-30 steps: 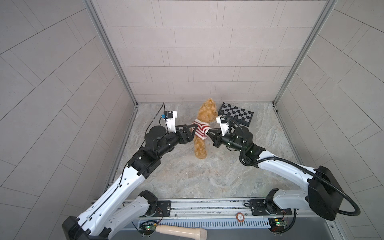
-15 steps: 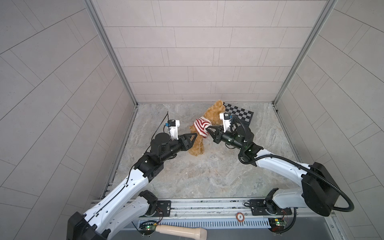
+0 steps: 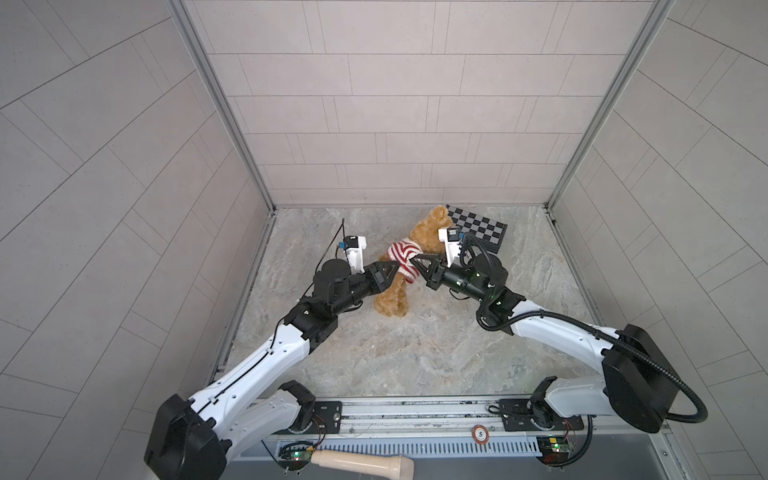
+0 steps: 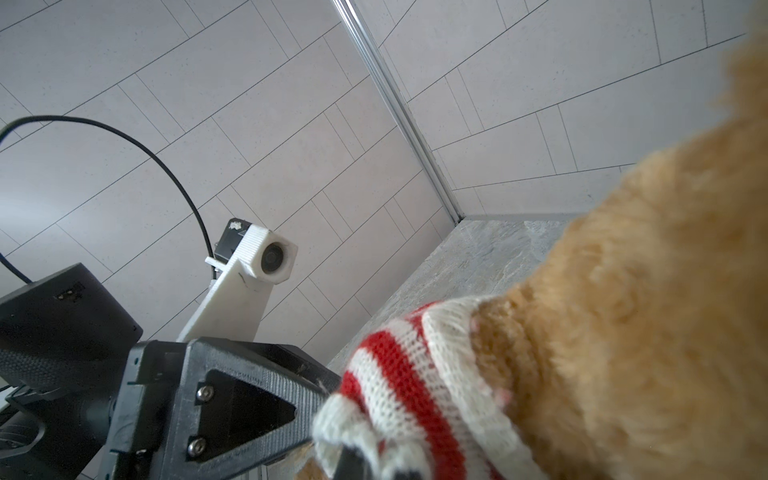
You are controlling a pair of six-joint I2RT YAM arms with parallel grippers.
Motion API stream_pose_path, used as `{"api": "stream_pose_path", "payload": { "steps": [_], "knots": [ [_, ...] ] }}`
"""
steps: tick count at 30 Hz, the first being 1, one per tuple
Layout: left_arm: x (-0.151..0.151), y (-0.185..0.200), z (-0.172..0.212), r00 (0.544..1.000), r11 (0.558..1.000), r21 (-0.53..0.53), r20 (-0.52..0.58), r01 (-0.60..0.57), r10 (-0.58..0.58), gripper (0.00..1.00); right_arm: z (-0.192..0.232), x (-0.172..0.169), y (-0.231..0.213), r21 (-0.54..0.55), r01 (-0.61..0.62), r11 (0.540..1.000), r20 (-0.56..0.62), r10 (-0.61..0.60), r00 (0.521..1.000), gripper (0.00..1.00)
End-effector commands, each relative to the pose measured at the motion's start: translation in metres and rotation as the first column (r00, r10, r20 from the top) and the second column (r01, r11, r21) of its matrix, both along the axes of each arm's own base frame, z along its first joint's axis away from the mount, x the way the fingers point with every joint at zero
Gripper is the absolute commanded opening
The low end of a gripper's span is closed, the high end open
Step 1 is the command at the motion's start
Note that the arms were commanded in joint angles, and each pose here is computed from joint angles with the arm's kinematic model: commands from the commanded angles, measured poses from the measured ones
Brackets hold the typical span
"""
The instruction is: Dress the teddy bear
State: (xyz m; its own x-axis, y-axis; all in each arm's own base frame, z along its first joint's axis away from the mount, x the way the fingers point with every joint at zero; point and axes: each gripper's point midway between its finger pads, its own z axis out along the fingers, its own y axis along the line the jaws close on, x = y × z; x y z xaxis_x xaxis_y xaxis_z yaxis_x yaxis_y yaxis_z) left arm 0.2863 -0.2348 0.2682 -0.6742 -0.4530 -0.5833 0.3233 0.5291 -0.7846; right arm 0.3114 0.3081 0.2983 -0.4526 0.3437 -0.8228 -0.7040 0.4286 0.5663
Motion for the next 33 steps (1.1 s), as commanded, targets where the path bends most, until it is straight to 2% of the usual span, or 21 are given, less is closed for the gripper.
{"api": "stream_pose_path", "payload": {
  "steps": [1, 4, 8, 9, 17, 18, 22, 33],
  "knots": [
    [0.004, -0.004, 0.013, 1.0, 0.999, -0.031, 0.025, 0.006, -0.005, 0.39, 0.024, -0.007, 0.003, 0.075, -0.037, 0.996, 0.059, 0.033, 0.998, 0.0],
    [0.008, -0.004, 0.015, 1.0, 0.999, -0.048, 0.029, -0.006, 0.008, 0.4, 0.025, -0.009, 0.005, 0.08, -0.048, 0.996, 0.058, 0.044, 0.997, 0.0],
    [0.009, -0.004, 0.017, 0.999, 1.0, -0.027, 0.045, -0.009, 0.01, 0.02, 0.026, -0.012, 0.004, 0.079, -0.058, 0.995, 0.06, 0.053, 0.997, 0.0],
    [0.009, -0.003, 0.016, 0.999, 1.0, -0.015, 0.047, -0.012, 0.013, 0.0, 0.027, -0.012, 0.004, 0.077, -0.06, 0.995, 0.062, 0.055, 0.997, 0.0],
    [0.016, 0.029, -0.007, 0.995, 0.991, 0.09, 0.048, -0.096, 0.091, 0.0, 0.034, -0.019, -0.004, 0.089, -0.08, 0.993, 0.064, 0.075, 0.995, 0.0],
    [0.022, 0.044, -0.012, 0.99, 0.983, 0.115, 0.044, -0.141, 0.137, 0.0, 0.036, -0.02, -0.006, 0.091, -0.082, 0.993, 0.066, 0.076, 0.995, 0.0],
    [0.029, 0.071, -0.032, 0.98, 0.968, 0.155, 0.033, -0.197, 0.195, 0.0, 0.043, -0.028, -0.008, 0.091, -0.107, 0.99, 0.072, 0.101, 0.992, 0.0],
    [0.033, 0.074, -0.03, 0.982, 0.963, 0.199, 0.088, -0.18, 0.166, 0.0, 0.061, -0.04, 0.003, 0.241, -0.242, 0.94, 0.06, 0.234, 0.97, 0.0]
  ]
}}
